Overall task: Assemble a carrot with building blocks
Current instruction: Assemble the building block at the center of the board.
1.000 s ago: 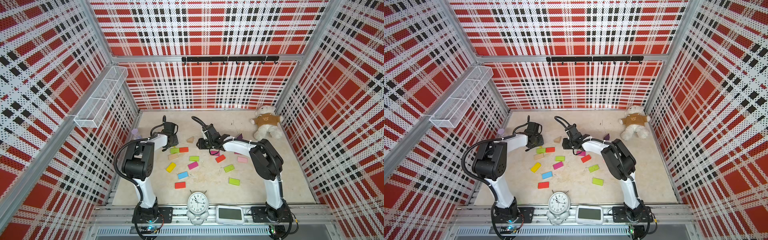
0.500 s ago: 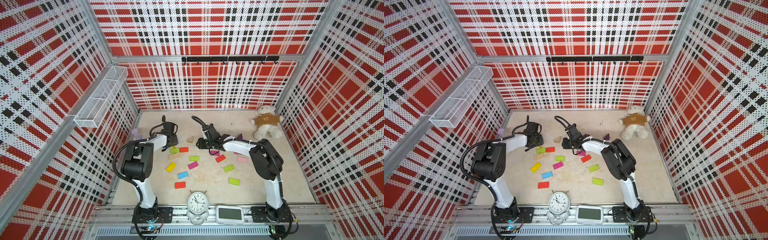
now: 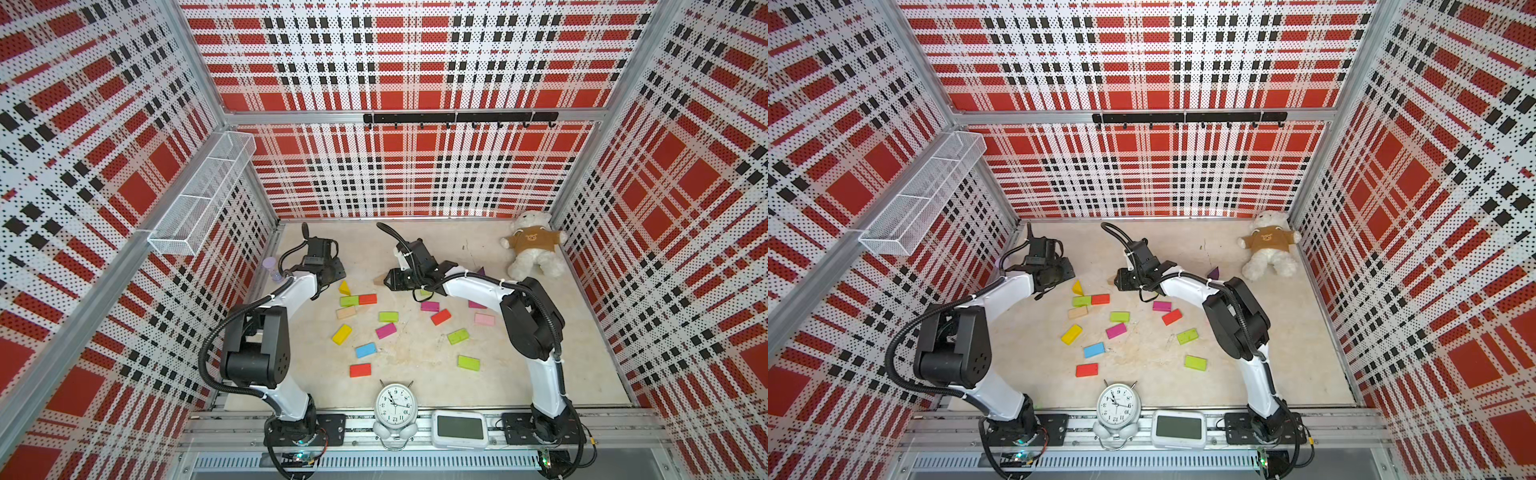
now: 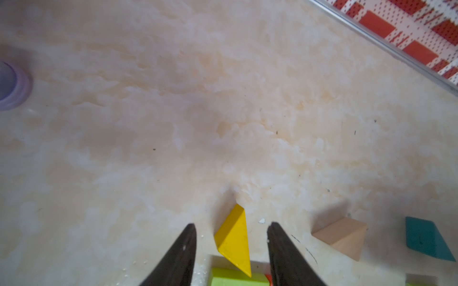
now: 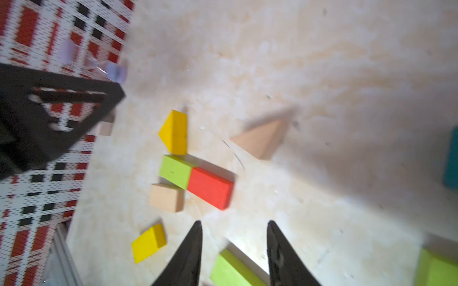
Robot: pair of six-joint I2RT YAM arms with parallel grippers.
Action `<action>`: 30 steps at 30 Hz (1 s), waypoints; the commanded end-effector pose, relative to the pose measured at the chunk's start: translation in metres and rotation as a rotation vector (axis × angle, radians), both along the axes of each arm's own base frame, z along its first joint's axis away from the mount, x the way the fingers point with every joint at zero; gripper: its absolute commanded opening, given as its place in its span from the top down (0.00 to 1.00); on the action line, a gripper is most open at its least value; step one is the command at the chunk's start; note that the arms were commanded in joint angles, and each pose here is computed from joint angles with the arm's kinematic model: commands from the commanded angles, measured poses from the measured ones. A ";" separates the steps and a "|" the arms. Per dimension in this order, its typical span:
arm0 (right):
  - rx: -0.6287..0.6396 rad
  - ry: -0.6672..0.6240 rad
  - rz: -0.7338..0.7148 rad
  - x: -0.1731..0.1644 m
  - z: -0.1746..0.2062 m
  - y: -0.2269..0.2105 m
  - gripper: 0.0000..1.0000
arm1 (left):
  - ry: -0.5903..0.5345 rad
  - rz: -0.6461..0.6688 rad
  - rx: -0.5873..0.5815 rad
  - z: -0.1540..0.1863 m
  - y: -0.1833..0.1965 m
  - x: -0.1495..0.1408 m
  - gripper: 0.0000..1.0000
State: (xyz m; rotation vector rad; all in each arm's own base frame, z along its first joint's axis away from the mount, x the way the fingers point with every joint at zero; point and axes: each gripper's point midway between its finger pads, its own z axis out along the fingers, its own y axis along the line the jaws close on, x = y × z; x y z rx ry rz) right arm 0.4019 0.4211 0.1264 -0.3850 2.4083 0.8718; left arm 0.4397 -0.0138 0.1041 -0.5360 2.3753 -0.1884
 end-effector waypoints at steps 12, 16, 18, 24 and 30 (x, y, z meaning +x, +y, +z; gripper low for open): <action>0.094 -0.031 0.191 0.028 -0.004 0.092 0.79 | 0.052 0.032 -0.135 -0.046 0.012 0.002 0.64; 0.124 -0.016 0.195 0.033 -0.013 0.104 0.78 | 0.070 0.040 -0.134 -0.054 0.015 0.000 0.64; 0.135 -0.006 0.188 0.036 -0.019 0.108 0.78 | 0.079 0.046 -0.138 -0.057 0.016 -0.002 0.64; 0.154 0.022 0.191 0.039 -0.037 0.120 0.78 | 0.090 0.053 -0.151 -0.061 0.016 -0.005 0.63; 0.160 0.032 0.175 0.042 -0.051 0.124 0.78 | 0.102 0.057 -0.174 -0.066 0.014 -0.006 0.62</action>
